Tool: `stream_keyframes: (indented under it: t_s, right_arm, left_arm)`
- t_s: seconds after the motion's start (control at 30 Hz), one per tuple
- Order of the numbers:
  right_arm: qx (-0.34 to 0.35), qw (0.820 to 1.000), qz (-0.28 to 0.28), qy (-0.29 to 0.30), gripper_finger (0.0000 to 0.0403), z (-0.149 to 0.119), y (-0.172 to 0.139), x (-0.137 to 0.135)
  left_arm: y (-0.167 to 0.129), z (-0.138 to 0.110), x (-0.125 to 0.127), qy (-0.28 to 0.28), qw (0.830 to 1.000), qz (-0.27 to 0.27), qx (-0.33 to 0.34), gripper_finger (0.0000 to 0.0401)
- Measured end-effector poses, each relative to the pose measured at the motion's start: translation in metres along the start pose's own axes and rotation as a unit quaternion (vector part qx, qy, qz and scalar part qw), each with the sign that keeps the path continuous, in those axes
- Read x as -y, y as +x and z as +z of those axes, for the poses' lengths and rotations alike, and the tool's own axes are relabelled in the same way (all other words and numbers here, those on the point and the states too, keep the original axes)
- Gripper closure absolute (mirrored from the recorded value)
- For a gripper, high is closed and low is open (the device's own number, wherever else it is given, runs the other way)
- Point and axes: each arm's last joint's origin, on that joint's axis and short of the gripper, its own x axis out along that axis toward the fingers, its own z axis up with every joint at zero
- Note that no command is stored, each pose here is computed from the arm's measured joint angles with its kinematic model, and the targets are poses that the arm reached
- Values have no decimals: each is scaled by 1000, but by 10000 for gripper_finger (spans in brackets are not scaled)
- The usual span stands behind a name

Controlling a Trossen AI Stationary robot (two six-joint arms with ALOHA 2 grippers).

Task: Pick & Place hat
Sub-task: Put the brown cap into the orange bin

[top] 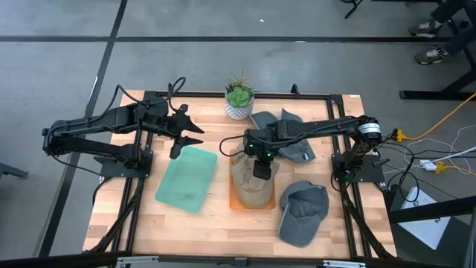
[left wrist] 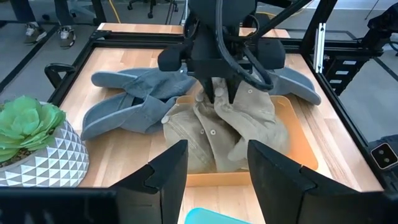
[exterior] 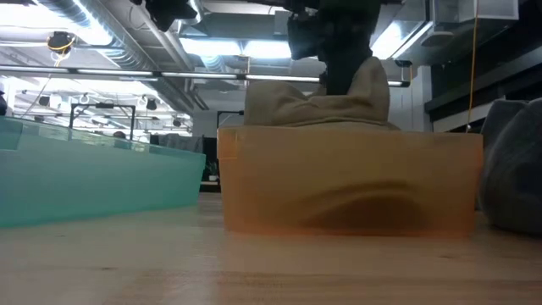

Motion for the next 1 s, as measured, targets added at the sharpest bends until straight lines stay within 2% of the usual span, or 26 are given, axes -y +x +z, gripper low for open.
stream_keyframes:
  t_s: [0.13, 0.27, 0.63, 1.0]
  right_arm:
    - [4, 1000, -11, -9, 196, 0, 0, 1]
    - [8, 999, -23, -32, 175, 1, 0, 1]
    - [23, 996, -25, -80, 171, 6, -20, -2]
    - [19, 991, -85, -104, 171, 8, -37, -1]
  left_arm:
    - [0, 0, 0, 0, 1000, 0, 0, 242]
    - [0, 0, 0, 0, 1000, 0, 0, 240]
    - [0, 0, 0, -5, 1000, 0, 0, 243]
    - [0, 0, -2, -5, 999, 32, -2, 244]
